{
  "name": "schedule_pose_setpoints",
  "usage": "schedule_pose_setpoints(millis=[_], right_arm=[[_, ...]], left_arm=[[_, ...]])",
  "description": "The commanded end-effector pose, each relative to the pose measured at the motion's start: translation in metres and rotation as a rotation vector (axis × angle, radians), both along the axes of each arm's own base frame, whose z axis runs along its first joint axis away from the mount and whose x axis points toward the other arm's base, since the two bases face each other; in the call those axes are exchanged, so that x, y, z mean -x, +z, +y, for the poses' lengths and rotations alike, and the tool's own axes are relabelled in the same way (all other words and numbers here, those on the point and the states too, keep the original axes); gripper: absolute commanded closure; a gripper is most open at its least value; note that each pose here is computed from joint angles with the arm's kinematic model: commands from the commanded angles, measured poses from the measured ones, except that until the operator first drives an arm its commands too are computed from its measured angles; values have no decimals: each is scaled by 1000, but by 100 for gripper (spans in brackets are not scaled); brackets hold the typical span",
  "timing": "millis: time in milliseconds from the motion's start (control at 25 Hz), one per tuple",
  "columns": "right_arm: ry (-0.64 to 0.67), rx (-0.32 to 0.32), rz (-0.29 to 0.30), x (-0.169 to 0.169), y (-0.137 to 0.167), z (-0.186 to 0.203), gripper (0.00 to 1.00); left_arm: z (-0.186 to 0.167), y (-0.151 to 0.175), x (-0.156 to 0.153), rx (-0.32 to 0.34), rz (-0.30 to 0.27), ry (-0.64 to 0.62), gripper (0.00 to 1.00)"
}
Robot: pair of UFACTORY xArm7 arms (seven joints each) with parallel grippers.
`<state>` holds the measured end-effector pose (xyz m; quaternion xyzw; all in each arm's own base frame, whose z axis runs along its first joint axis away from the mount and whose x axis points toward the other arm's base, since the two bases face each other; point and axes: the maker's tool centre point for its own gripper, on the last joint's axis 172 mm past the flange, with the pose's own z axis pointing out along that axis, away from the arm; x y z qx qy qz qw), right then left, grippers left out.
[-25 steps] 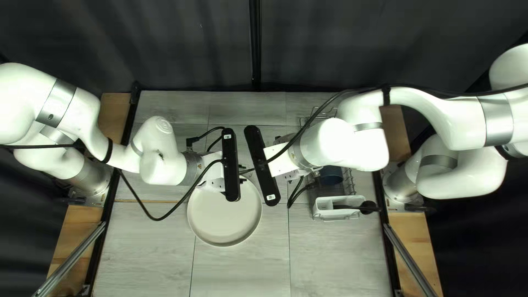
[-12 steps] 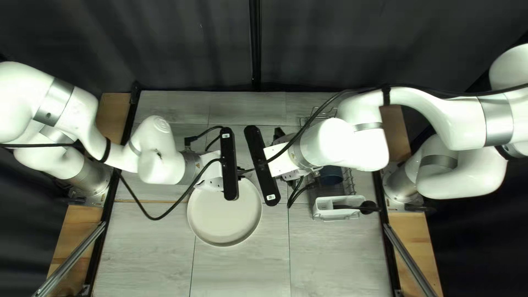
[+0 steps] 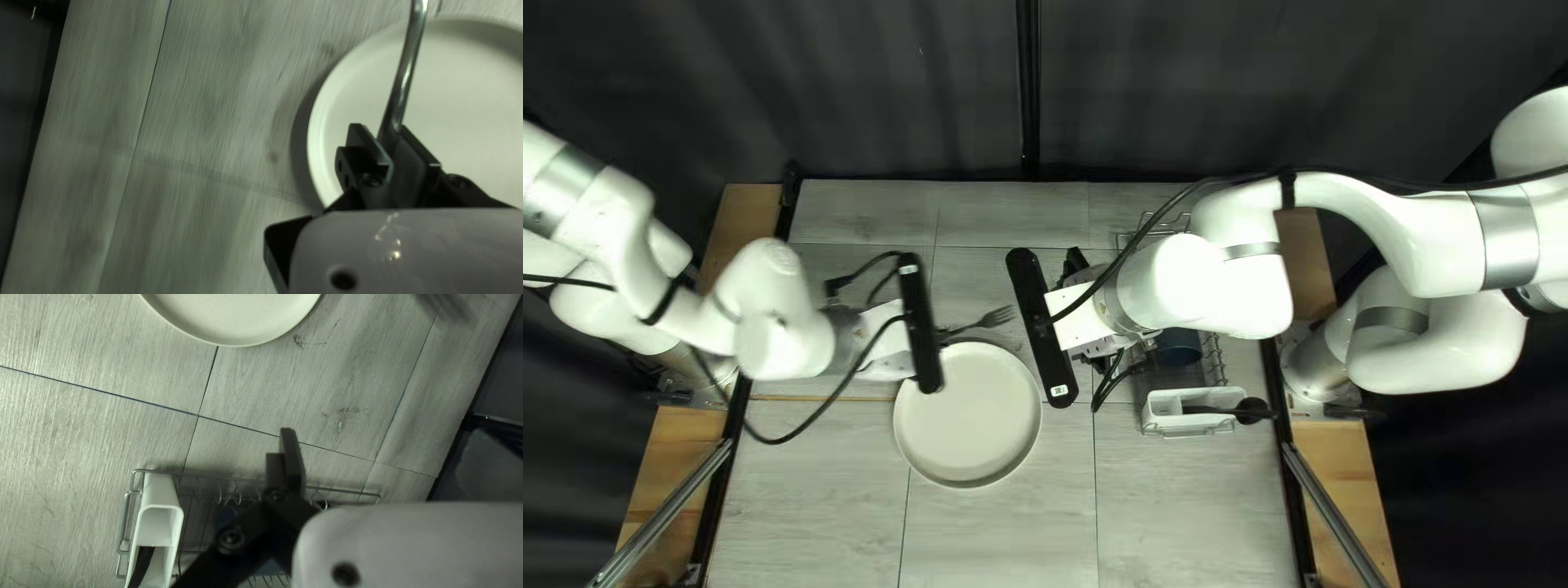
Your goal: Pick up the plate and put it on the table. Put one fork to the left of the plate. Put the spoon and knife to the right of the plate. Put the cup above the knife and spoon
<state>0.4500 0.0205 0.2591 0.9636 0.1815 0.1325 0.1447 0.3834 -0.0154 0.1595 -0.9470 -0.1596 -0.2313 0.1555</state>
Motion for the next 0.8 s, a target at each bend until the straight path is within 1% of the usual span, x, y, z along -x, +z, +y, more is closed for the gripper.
schedule_pose_setpoints(millis=[40,120,160,240,280,320,360,400,480,560,800], right_arm=[[0,0,0,0,0,0,0],[0,0,0,0,0,0,0],[0,0,0,0,0,0,0],[0,0,0,0,0,0,0],[0,0,0,0,0,0,0],[0,0,0,0,0,0,0],[0,0,0,0,0,0,0],[0,0,0,0,0,0,0],[0,0,0,0,0,0,0],[0,0,0,0,0,0,0],[0,0,0,0,0,0,0]], left_arm=[[0,0,1,0,0,1,100],[0,0,1,0,0,1,100],[1,0,1,17,5,32,100],[-4,-4,5,45,31,97,100],[-17,-7,9,82,53,165,100],[-23,-9,10,102,64,200,100],[-35,-13,13,142,92,282,100],[-45,-16,16,167,128,351,100],[-58,-13,24,203,178,453,100],[-61,-7,30,213,199,487,100],[-61,-7,30,213,199,487,100]])
